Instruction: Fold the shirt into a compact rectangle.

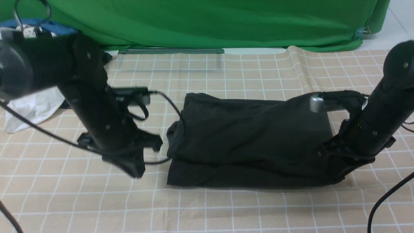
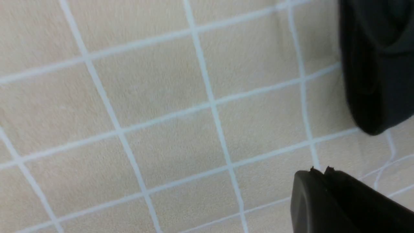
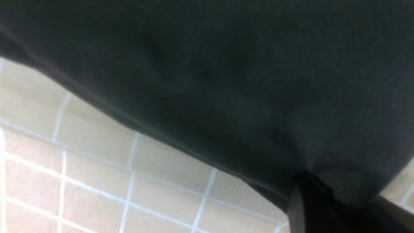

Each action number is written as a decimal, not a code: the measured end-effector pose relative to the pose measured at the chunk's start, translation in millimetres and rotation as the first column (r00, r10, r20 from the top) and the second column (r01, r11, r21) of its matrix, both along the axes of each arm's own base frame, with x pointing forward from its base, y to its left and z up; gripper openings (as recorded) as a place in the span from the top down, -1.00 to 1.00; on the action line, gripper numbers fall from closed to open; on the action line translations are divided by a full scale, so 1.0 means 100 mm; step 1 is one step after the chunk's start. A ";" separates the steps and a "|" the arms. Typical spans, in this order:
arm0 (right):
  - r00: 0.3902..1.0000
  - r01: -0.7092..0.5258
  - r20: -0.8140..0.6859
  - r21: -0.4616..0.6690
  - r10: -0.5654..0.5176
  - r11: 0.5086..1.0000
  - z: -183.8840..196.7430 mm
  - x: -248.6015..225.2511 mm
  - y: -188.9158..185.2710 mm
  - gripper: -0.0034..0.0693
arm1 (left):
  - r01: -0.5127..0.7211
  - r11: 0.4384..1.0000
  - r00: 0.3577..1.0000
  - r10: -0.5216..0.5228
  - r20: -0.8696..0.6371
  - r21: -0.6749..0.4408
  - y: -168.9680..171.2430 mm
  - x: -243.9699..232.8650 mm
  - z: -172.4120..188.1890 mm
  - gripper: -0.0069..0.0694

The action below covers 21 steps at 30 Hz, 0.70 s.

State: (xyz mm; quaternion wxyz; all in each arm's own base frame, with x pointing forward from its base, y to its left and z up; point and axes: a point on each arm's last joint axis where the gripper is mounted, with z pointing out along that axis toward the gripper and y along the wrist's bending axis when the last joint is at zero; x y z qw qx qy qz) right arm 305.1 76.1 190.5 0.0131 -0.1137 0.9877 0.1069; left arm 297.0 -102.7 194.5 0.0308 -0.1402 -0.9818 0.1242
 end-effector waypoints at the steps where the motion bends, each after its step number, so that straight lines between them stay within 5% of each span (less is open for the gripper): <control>1: 1.000 -0.001 -0.003 -0.004 0.001 1.000 0.00 0.00 0.00 0.37 | 0.003 1.000 1.000 -0.003 -0.004 0.010 0.01 -0.01 -0.02 0.67; 6: 0.997 -0.064 -0.052 -0.067 0.060 0.996 0.13 -0.02 -0.06 -0.04 | 0.044 0.997 0.999 -0.045 0.006 0.063 0.07 -0.03 0.07 0.45; 9: 0.996 -0.087 -0.043 -0.099 0.083 0.991 0.33 -0.05 -0.09 0.16 | 0.046 0.997 0.997 -0.049 0.063 0.055 0.08 -0.06 0.26 0.43; 12: 0.991 -0.064 0.114 -0.094 0.074 0.994 0.79 -0.20 -0.13 0.70 | 0.024 1.000 0.977 -0.022 0.214 -0.006 0.09 -0.19 0.66 0.48; 15: 0.958 -0.037 0.280 -0.071 0.056 0.997 1.18 -0.38 -0.17 0.78 | 0.011 0.997 0.942 0.014 0.335 -0.072 0.12 -0.40 0.98 0.58; 19: 0.673 0.011 0.740 0.025 -0.026 1.000 2.01 -1.12 -0.32 0.80 | 0.023 0.981 0.796 0.097 0.598 -0.190 0.29 -1.10 1.46 0.78; 20: 0.659 0.012 0.752 0.028 -0.029 1.000 2.02 -1.15 -0.33 0.80 | 0.025 0.981 0.787 0.100 0.609 -0.193 0.30 -1.13 1.47 0.78; 21: 0.544 0.014 0.837 0.059 -0.057 0.998 2.17 -1.38 -0.38 0.80 | 0.032 0.976 0.727 0.125 0.676 -0.215 0.36 -1.36 1.54 0.78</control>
